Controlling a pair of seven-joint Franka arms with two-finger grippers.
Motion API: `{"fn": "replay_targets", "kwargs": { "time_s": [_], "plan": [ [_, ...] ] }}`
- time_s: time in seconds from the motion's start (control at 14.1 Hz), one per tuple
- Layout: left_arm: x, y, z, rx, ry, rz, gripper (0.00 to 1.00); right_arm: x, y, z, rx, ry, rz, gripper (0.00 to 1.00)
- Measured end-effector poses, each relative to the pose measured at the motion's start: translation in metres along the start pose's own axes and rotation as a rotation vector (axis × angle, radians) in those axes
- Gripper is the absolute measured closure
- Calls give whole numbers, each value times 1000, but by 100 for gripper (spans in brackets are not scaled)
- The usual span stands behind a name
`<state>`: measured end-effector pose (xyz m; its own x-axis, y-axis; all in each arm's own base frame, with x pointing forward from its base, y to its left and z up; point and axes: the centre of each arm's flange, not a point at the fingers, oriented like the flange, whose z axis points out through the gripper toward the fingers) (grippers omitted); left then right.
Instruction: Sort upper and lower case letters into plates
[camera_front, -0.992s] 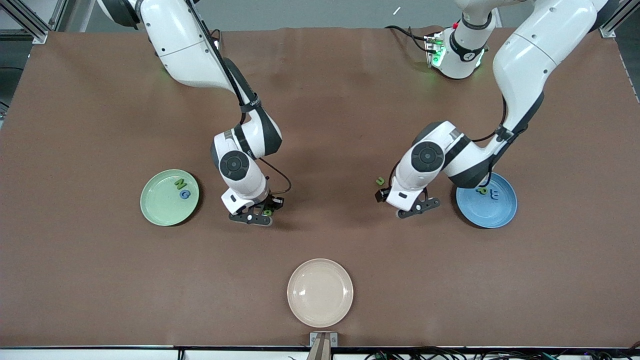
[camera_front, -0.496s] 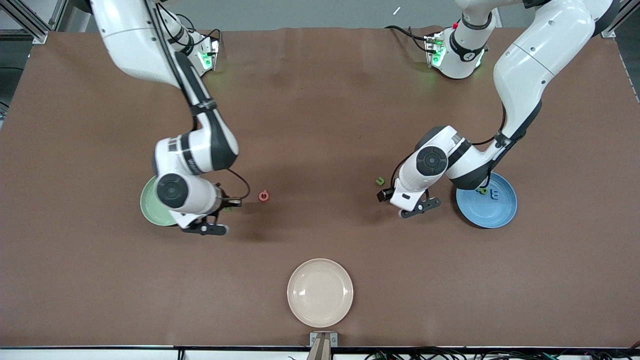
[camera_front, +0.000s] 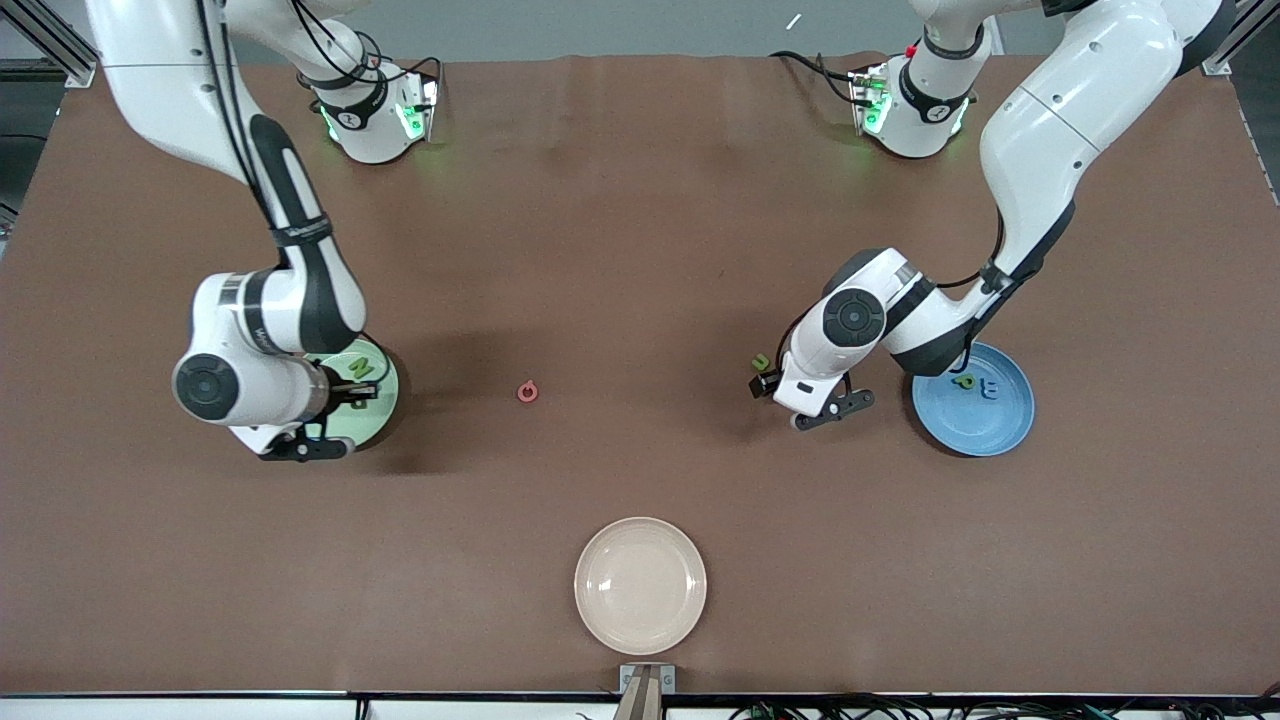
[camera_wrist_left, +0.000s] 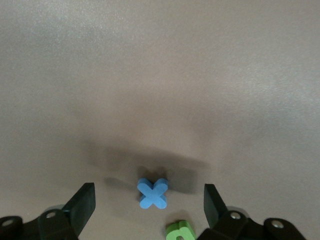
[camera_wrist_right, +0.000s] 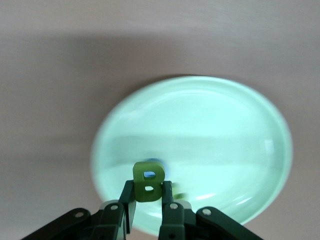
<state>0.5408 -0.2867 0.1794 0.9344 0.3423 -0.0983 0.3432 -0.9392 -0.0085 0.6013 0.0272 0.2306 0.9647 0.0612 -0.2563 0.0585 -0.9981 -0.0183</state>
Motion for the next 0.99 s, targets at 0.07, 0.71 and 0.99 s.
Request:
{"fn": "replay_targets", "kwargs": {
  "time_s": [0.07,0.71,0.99],
  "plan": [
    [-1,-1,2,3,-3,0,8,-6,27,8,10,8,-13,75],
    [-5,-3,7,10,-10,-19,23,-29,59,46,52,4,-19,75],
    [-5,-3,7,8,-9,-20,28,-29,56,46,57,4,-20,75]
  ]
}}
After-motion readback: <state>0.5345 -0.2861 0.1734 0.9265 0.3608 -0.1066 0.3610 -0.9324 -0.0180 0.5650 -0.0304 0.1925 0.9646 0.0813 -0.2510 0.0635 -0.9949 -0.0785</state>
